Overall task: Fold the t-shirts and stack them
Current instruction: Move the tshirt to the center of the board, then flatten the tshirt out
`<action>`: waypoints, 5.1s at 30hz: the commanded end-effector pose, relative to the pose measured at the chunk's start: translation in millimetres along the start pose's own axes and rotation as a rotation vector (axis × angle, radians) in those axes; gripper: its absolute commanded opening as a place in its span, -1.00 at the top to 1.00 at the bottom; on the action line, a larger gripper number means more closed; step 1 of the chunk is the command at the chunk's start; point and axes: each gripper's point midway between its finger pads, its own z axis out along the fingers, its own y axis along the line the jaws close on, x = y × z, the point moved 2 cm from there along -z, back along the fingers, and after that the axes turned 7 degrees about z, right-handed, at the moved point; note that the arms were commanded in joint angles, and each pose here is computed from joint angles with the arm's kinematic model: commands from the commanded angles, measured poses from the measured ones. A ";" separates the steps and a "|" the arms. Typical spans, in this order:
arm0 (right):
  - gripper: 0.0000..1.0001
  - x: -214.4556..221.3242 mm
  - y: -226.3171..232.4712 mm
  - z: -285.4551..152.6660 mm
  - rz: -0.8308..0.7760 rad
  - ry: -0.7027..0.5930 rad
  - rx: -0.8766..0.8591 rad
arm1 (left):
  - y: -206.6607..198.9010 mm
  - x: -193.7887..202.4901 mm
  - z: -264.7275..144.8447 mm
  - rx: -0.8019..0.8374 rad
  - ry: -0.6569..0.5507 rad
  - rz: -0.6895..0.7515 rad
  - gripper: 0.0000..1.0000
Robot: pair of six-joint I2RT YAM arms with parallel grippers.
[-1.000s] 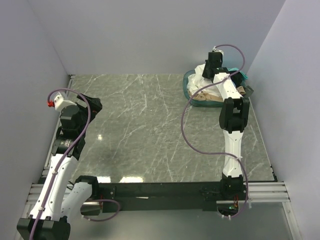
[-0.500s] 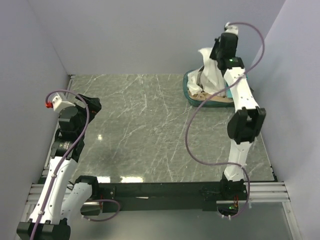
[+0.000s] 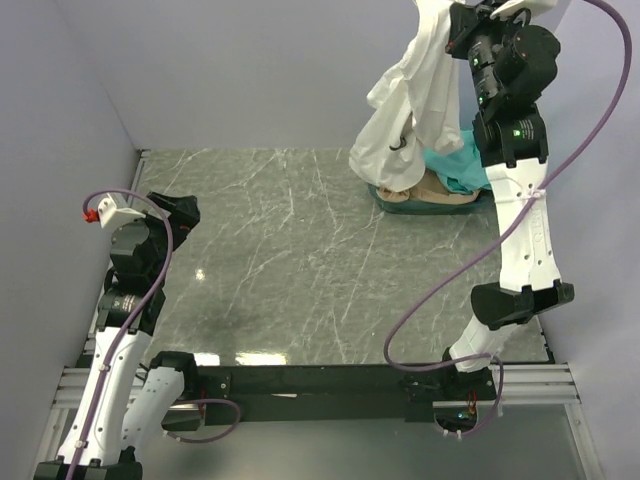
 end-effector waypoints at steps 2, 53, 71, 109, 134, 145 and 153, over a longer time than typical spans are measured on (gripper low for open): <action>1.00 -67.3 69.6 -37.1 0.002 -0.153 -0.198 | -9.7 -3.4 -3.4 0.051 0.000 -0.023 -0.99; -0.75 359.3 -73.0 -267.5 0.021 0.897 0.166 | 79.3 249.3 -2.8 -0.259 0.838 0.129 -0.80; -0.56 430.0 -72.5 -242.4 -0.129 1.109 0.078 | 66.1 245.4 15.9 -0.266 0.763 0.189 0.99; 1.00 36.2 36.9 -249.6 0.021 0.191 -0.268 | -137.4 -146.4 -101.9 0.401 -0.300 -0.125 0.99; 1.00 45.2 25.8 -193.7 -0.022 0.177 -0.126 | -65.7 -130.4 -37.5 -0.138 -0.394 -0.029 0.61; -0.75 315.1 -48.0 -98.4 -0.004 0.746 0.088 | 43.2 25.2 158.5 -0.493 0.245 0.115 -0.99; -0.80 310.3 -39.9 -139.6 0.014 0.751 0.073 | 50.1 69.5 133.4 -0.379 0.371 0.080 -0.99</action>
